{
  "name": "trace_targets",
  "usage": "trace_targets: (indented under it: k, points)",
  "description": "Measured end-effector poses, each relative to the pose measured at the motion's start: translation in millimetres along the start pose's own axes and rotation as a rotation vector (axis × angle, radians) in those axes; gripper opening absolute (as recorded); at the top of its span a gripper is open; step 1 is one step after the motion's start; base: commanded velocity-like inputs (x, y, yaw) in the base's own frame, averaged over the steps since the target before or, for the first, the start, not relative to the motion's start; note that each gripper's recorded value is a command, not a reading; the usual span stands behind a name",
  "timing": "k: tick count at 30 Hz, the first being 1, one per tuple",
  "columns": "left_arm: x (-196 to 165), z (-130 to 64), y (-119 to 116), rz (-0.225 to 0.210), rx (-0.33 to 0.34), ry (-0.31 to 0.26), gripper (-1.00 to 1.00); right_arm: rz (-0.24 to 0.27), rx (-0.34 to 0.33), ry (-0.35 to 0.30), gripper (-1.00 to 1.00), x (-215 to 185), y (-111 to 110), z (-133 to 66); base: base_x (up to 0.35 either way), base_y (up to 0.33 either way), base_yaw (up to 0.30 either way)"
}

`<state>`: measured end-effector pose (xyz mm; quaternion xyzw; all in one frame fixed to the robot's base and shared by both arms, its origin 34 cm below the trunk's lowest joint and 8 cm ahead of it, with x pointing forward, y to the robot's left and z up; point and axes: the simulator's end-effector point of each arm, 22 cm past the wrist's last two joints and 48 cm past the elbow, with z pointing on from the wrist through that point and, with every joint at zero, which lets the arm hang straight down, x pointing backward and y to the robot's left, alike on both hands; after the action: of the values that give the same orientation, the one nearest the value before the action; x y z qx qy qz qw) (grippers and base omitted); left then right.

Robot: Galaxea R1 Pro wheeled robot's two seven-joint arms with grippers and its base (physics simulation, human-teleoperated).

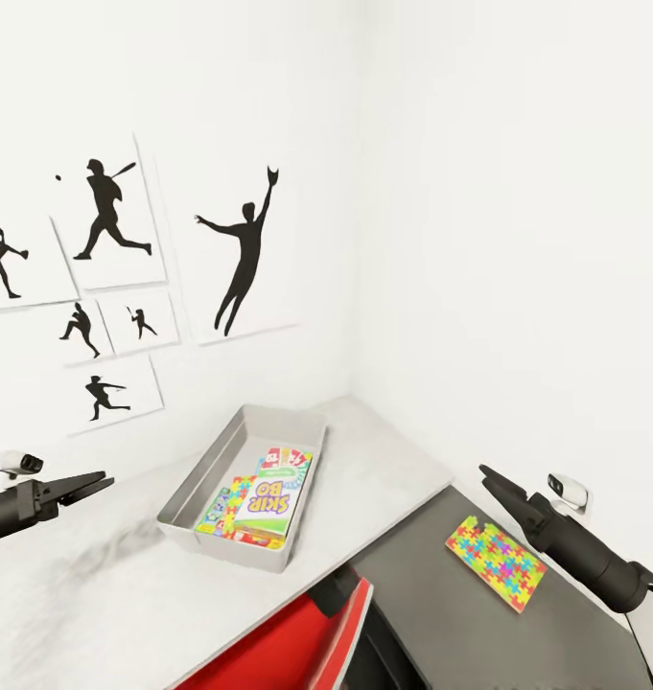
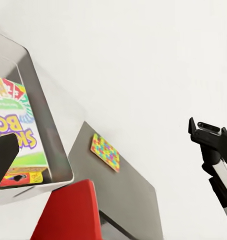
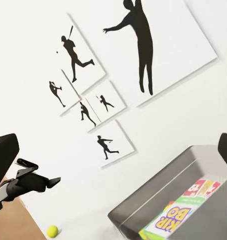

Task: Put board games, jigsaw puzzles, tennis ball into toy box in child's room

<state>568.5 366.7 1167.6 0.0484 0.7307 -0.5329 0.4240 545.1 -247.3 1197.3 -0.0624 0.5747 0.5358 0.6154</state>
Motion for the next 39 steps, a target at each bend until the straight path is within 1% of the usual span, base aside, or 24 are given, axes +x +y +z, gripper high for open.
trace_targets:
  k: [14, 26, 32, 39]
  points:
    - [-4, -3.4, -8, 0.016, 0.010, -0.008, 1.00, -0.012, -0.010, -0.008, 1.00, -5, 6, 0.2, -0.005, -0.004, -0.211]
    - [-6, -6.0, -13, 0.029, 0.014, -0.015, 1.00, -0.022, -0.018, -0.014, 1.00, -9, 12, 0.3, 0.000, 0.089, -0.211]
    - [-9, -7.2, -17, 0.057, 0.017, -0.027, 1.00, -0.027, -0.022, -0.017, 1.00, -11, 15, 0.3, 0.000, 0.015, -0.211]
    - [-11, -8.6, -20, 0.073, 0.021, -0.034, 1.00, -0.033, -0.027, -0.020, 1.00, -13, 18, 0.4, 0.000, 0.002, -0.211]
